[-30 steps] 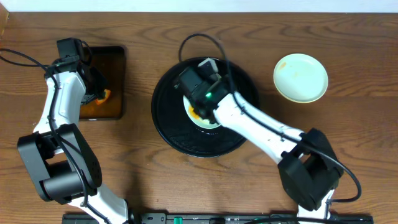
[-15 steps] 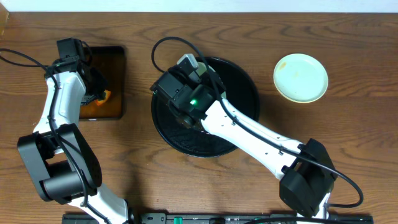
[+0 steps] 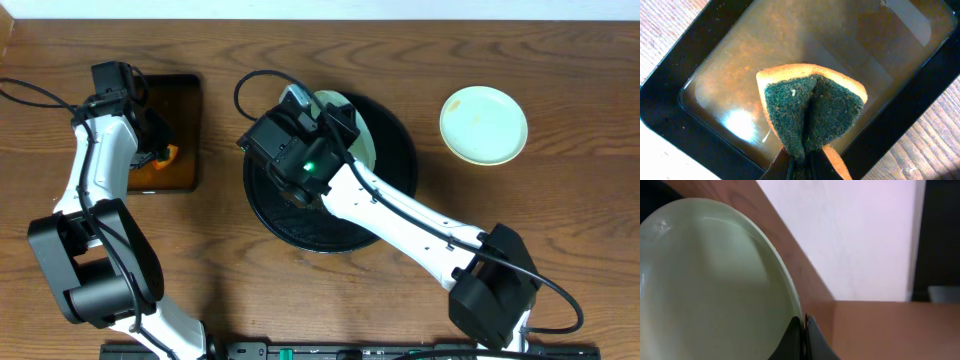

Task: Clean dirty plates on tray and stack at the side
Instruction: 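Lift the second green plate with the right gripper and stack it on the pile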

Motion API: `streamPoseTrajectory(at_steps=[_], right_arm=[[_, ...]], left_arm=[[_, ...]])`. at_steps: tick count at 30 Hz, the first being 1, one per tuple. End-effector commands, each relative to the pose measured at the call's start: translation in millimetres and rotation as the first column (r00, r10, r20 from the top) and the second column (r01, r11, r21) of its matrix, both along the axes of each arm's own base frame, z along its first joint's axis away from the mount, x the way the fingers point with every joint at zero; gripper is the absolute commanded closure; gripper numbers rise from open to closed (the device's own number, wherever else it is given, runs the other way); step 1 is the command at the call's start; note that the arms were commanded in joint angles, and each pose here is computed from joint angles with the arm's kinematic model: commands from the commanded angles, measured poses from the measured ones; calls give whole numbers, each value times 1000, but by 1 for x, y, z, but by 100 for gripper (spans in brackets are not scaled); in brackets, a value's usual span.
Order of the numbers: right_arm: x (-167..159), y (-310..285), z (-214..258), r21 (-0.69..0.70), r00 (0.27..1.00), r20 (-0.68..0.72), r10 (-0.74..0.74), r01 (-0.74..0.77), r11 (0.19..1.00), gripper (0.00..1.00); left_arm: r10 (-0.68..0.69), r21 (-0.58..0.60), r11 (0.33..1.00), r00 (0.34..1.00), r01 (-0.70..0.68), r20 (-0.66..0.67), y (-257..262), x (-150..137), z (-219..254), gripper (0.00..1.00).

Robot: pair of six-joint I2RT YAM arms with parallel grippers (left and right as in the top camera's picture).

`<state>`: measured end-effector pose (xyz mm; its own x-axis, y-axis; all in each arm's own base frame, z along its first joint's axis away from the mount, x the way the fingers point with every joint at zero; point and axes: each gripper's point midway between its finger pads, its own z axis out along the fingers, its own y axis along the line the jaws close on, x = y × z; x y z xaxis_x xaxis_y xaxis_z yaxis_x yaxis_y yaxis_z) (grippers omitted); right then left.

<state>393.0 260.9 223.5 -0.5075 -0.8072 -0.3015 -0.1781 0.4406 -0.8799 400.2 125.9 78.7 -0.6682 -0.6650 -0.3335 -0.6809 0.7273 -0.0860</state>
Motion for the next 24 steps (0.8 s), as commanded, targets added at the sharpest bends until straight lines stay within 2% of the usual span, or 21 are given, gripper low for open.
streamPoseTrajectory(at_steps=[1, 6, 13, 17, 21, 24], right_arm=[[3, -2, 34, -132, 998, 57, 14, -6, 991, 99], [3, 1, 47, -213, 996, 85, 22, -4, 977, 99], [-1, 9, 50, -181, 993, 111, 28, -7, 983, 99], [4, 11, 36, -77, 996, 81, 38, -32, 997, 99], [13, 0, 28, 44, 996, 86, -17, 13, 999, 99], [18, -8, 8, 198, 1000, -1, -31, 31, 980, 99]], left_arm=[[4, -1, 1000, 1000, -4, -4, 1, -2, -1, 92], [5, -1, 1000, 1000, -5, -4, 1, -2, -1, 92], [5, -1, 1000, 1000, -5, -4, 1, -2, -1, 92], [4, -2, 1000, 1000, -4, -8, 1, -3, -2, 92], [5, -3, 1000, 1000, -5, -11, 1, -3, -2, 92], [5, -2, 1000, 1000, -5, -10, 1, -3, -2, 92]])
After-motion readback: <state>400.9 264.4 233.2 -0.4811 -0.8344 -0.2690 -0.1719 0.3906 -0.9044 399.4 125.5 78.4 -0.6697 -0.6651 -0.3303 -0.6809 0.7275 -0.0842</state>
